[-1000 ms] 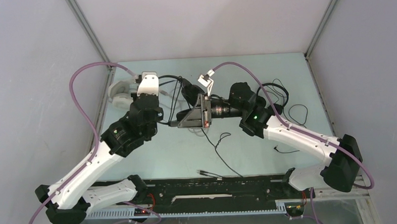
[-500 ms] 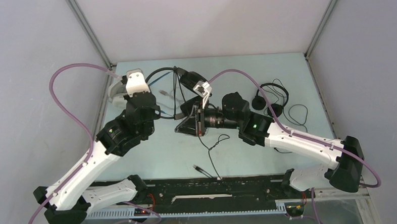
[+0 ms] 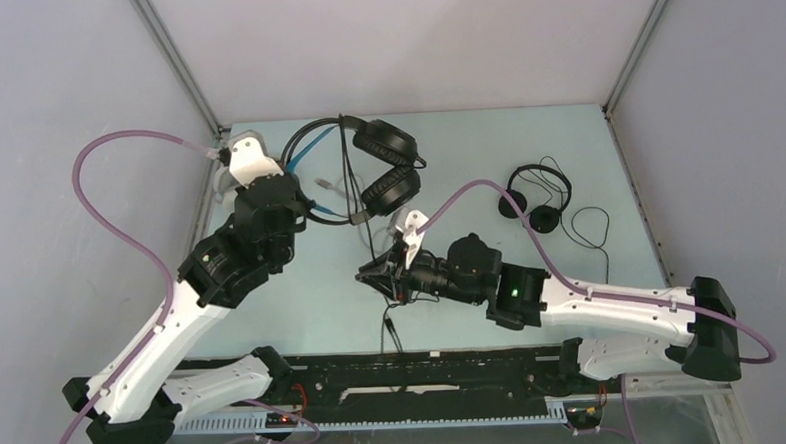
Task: Wrap the headphones
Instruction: Wrap the headphones cable around the headphones.
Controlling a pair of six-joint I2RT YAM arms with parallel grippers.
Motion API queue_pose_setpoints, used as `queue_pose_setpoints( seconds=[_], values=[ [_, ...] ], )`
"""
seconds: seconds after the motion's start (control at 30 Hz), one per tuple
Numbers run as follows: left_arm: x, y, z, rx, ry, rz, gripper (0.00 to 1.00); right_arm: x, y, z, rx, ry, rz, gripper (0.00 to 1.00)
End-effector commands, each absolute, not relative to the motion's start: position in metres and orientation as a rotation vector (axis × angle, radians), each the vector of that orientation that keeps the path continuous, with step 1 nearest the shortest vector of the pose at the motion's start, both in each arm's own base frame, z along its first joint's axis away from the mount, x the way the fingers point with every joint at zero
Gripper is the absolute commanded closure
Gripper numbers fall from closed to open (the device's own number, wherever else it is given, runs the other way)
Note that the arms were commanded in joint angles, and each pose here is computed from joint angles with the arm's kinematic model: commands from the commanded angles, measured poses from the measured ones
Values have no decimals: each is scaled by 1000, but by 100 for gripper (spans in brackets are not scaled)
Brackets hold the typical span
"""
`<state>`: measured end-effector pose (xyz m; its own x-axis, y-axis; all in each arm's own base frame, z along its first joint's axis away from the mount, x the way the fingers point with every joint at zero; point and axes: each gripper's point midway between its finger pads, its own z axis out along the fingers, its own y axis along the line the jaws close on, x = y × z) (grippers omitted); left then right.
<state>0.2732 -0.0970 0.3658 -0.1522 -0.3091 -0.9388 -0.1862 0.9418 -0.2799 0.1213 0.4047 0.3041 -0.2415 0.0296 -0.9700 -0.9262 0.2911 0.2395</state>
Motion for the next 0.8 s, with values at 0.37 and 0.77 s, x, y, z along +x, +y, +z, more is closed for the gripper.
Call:
queue_pose_setpoints(
  seconds=[0.37, 0.77],
  values=[
    [264, -118, 438, -519, 1577, -537, 100, 141, 409, 274, -809, 1338, 926, 77],
    [262, -117, 441, -521, 1572, -556, 100, 149, 423, 233, -819, 1265, 882, 60]
  ],
)
